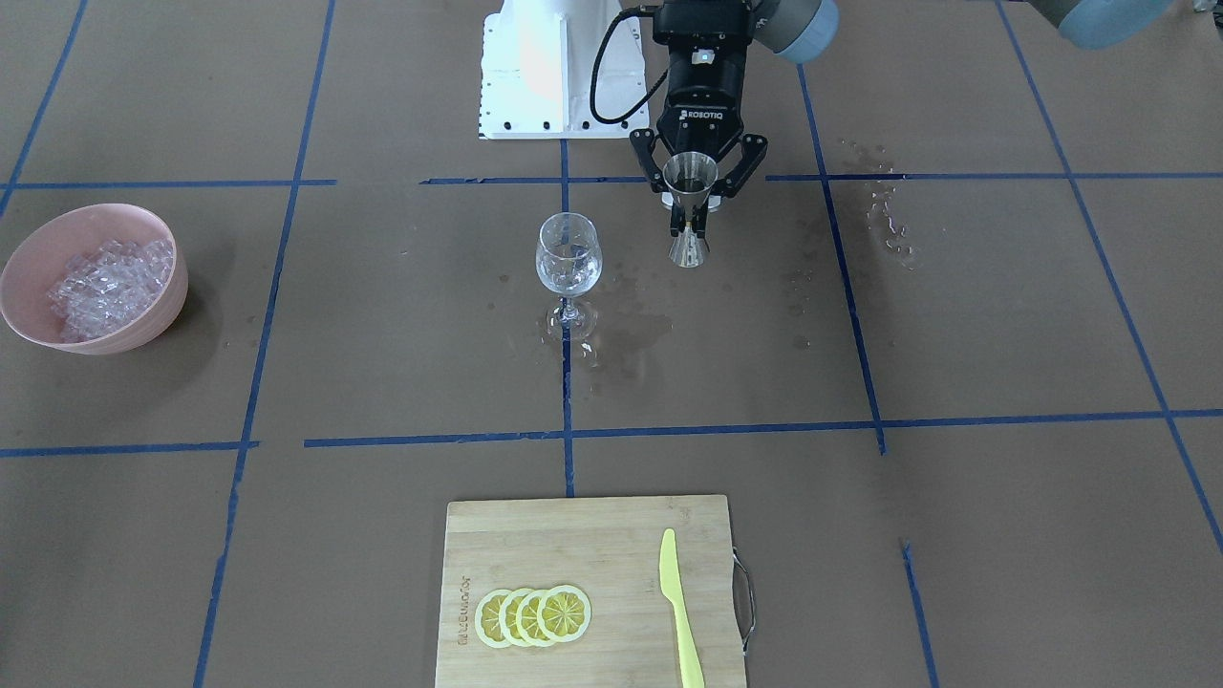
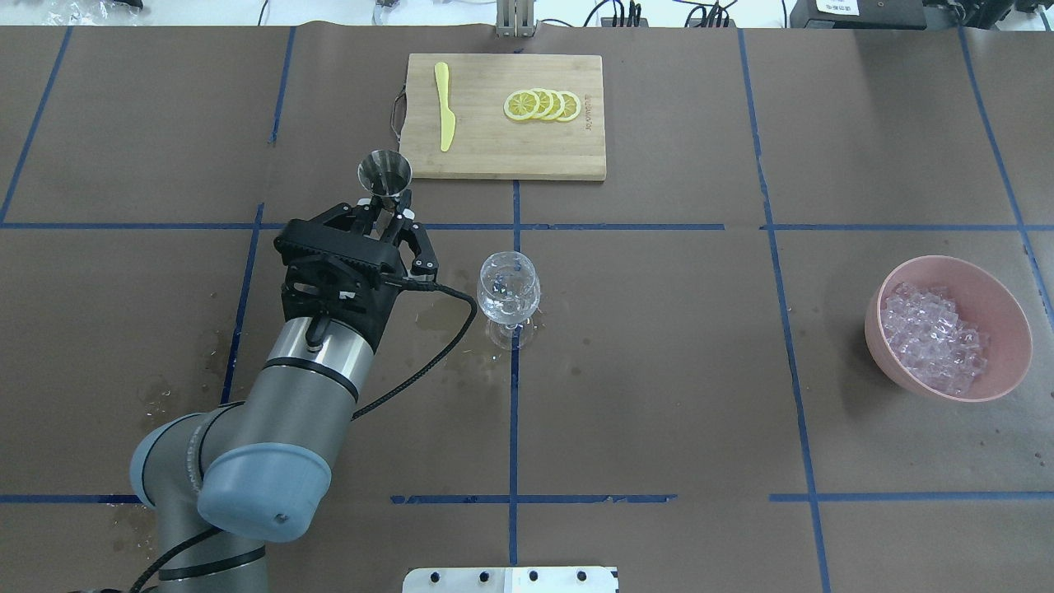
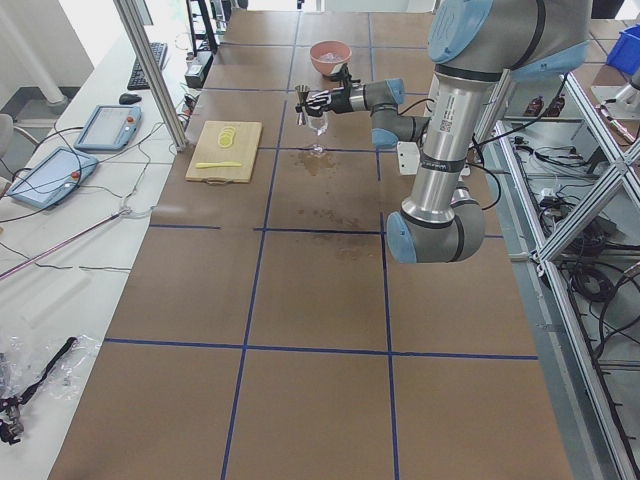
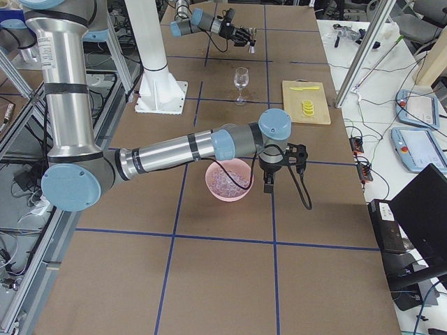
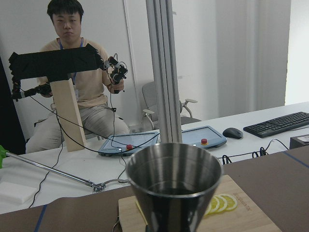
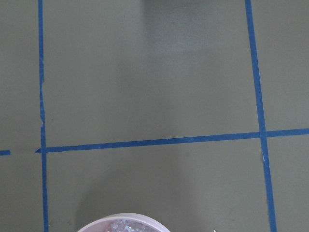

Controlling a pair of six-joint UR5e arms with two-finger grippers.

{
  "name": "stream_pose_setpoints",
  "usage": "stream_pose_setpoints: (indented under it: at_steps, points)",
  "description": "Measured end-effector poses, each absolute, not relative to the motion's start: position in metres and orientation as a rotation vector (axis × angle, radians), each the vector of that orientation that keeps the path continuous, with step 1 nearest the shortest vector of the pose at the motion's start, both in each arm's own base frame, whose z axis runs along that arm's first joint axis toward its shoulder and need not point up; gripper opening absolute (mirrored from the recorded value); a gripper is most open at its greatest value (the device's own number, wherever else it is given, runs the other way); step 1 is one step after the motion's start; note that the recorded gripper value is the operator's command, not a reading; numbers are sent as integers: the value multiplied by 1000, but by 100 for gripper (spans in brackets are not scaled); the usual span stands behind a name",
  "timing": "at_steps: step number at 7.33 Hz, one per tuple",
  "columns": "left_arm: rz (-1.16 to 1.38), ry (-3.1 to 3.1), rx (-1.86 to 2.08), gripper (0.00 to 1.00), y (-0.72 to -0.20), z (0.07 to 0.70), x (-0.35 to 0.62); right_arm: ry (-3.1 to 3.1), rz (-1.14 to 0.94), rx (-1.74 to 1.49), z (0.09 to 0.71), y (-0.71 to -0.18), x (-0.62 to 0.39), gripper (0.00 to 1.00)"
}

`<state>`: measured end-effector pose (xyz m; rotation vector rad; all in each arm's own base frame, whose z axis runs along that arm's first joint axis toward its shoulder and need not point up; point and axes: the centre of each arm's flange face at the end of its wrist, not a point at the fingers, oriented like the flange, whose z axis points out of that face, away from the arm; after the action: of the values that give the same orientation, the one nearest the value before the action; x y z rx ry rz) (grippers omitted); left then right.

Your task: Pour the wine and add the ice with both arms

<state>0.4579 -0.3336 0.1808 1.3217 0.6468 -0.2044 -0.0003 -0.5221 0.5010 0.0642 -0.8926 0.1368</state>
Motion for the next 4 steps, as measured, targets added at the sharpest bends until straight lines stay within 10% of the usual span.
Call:
stream_pose_setpoints:
  at_steps: [4]
  points:
    - [7, 494, 1352, 0, -323, 178, 481, -880, 194, 64, 454, -481, -33, 100]
